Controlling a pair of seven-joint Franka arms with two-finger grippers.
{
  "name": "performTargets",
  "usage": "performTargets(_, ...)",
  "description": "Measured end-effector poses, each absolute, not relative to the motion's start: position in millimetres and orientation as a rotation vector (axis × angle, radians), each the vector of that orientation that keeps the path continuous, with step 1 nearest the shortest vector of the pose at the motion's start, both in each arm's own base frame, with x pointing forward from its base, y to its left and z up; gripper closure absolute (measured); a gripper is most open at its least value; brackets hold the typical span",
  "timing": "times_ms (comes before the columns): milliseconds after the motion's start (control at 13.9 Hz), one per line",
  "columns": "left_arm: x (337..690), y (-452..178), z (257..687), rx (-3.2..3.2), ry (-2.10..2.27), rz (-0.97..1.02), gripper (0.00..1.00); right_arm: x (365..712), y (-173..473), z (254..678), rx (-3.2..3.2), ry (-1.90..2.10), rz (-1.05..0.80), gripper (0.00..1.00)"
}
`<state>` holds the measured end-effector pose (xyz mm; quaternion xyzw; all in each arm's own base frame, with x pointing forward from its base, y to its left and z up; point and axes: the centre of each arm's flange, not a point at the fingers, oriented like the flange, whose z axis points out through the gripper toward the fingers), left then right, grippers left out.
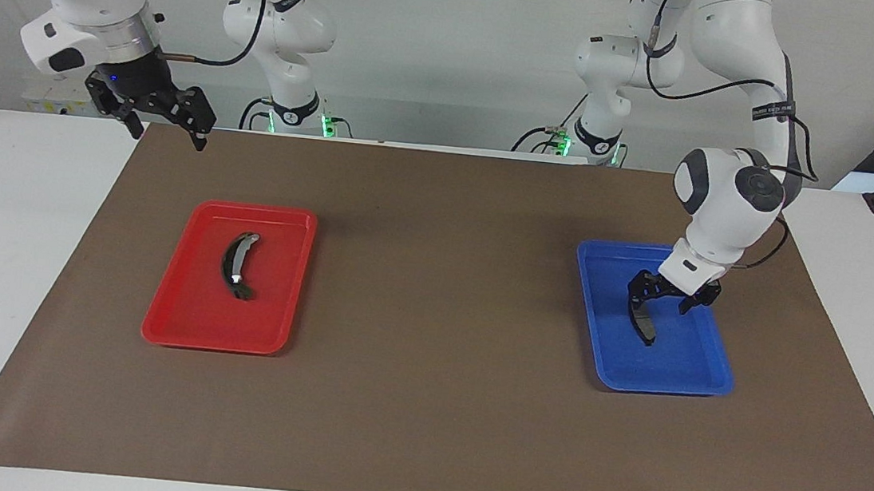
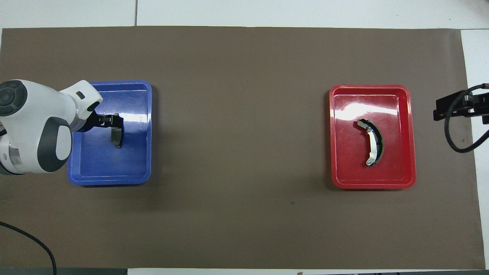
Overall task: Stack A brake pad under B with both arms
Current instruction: 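Reach into the blue tray and grasp the flat brake pad with the left gripper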
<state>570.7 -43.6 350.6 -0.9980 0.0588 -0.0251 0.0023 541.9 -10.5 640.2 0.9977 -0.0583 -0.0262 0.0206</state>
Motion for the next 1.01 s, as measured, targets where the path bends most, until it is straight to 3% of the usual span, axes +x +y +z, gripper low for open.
performTargets(505, 567.8, -46.8, 297.5, -3.13, 0.162, -0.09, 0.01, 541.9, -10.5, 640.2, 3.094, -0.181, -0.081, 0.0)
performTargets(793, 567.3, -46.5, 289.6, -3.13, 0.159, -0.066, 0.05, 541.9, -10.5, 640.2, 3.094, -0.181, -0.081, 0.0)
performTargets(1010, 565.5, -46.8, 297.3, -3.13, 0.159, -0.017, 0.41, 541.9, -10.6, 640.3, 3.094, -0.181, -0.081, 0.0)
